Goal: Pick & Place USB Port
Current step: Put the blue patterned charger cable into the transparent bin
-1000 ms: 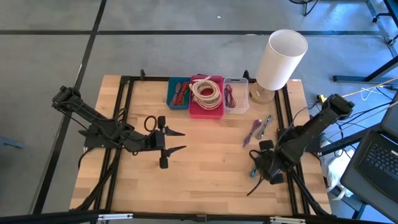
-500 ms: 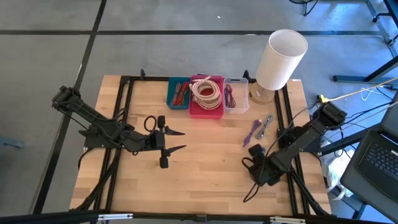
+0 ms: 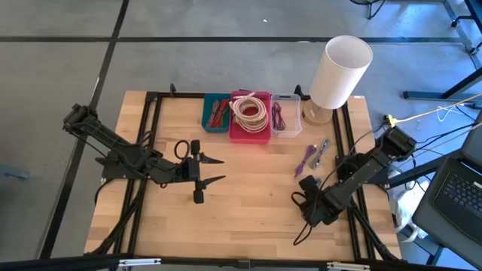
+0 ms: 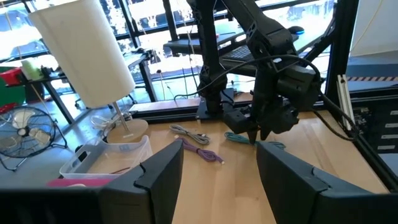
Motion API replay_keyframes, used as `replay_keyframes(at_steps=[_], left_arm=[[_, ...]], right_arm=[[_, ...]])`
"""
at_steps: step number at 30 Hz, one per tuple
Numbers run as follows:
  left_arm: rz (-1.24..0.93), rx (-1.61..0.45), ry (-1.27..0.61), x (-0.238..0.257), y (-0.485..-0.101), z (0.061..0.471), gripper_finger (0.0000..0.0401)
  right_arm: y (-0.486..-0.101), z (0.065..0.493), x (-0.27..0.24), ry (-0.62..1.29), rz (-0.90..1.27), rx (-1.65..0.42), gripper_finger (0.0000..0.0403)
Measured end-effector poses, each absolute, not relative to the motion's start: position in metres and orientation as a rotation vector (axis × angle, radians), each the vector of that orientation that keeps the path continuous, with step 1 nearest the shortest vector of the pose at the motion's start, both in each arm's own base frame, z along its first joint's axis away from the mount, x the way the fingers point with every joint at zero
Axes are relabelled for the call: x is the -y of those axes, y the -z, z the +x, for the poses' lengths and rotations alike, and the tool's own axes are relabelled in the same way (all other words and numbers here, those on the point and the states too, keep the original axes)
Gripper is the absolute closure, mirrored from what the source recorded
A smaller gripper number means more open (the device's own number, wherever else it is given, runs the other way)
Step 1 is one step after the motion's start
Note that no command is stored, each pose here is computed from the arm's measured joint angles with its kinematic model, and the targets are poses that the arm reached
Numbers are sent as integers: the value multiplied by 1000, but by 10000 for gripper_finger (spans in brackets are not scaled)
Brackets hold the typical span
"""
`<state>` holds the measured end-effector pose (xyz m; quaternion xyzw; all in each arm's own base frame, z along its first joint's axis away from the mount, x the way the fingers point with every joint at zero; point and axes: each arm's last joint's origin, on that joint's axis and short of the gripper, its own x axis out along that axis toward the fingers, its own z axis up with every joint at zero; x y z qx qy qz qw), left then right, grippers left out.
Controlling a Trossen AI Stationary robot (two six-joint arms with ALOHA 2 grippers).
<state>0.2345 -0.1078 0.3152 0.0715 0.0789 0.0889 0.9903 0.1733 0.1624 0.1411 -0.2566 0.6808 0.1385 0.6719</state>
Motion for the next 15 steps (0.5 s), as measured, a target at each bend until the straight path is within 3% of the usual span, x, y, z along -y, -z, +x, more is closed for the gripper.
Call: replay_keyframes(at_steps=[5, 11, 15], left_arm=[[143, -158, -176, 108, -315, 234, 203], [143, -158, -175, 108, -315, 234, 203], [149, -159, -175, 108, -315, 234, 203]], right_arm=[[-134, 174, -163, -298, -586, -1564, 280], [-134, 174, -163, -204, -493, -1586, 381], [-141, 176, -161, -24, -446, -1583, 388]])
